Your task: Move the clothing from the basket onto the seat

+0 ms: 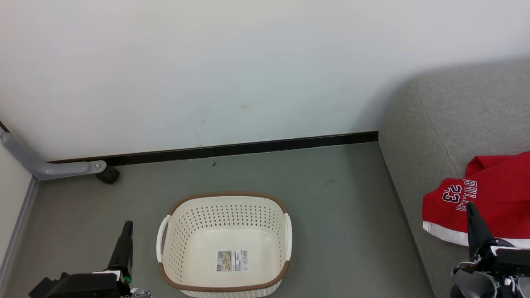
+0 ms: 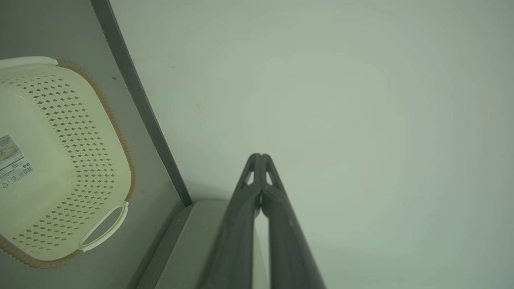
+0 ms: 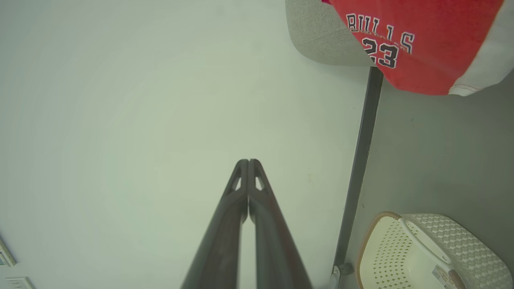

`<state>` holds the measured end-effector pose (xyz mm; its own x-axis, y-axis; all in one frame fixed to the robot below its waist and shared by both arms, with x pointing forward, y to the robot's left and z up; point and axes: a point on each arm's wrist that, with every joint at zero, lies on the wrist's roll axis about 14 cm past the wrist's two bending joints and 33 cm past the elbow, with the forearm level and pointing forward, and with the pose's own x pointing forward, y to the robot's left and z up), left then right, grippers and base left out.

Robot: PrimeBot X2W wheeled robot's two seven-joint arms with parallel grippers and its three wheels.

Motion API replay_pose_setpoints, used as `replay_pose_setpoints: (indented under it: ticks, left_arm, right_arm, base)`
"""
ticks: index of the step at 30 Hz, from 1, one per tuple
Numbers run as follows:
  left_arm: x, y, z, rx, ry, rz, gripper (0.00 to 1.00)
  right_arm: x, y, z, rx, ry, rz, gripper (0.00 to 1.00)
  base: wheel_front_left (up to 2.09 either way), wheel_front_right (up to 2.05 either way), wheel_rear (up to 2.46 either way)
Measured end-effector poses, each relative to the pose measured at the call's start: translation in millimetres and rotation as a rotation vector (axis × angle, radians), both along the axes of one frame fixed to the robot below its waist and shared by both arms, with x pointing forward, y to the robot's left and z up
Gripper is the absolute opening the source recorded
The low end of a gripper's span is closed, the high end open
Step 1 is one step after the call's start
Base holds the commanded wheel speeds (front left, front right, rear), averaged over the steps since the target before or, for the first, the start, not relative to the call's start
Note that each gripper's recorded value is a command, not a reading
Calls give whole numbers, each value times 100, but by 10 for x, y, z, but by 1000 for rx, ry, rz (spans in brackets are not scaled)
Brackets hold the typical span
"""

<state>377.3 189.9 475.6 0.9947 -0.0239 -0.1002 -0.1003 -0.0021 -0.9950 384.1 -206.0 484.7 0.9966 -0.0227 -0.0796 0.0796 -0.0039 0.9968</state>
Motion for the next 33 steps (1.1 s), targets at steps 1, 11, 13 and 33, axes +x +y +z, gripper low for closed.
replay_pose_setpoints:
  ticks: [1, 11, 13, 33]
  left_arm:
    - [0, -1, 0, 0, 0, 0, 0]
    - [0, -1, 0, 0, 0, 0, 0]
    - [0, -1, 0, 0, 0, 0, 0]
    - [0, -2, 0, 0, 0, 0, 0]
  right_arm:
    - [0, 0, 0, 0, 0, 0, 0]
    - [0, 0, 1, 0, 0, 0, 0]
    - [0, 0, 0, 0, 0, 0, 0]
    - [-1, 0, 0, 0, 0, 0, 0]
  base:
    - [0, 0, 0]
    - [0, 0, 0]
    - [0, 0, 0]
    - [0, 0, 0]
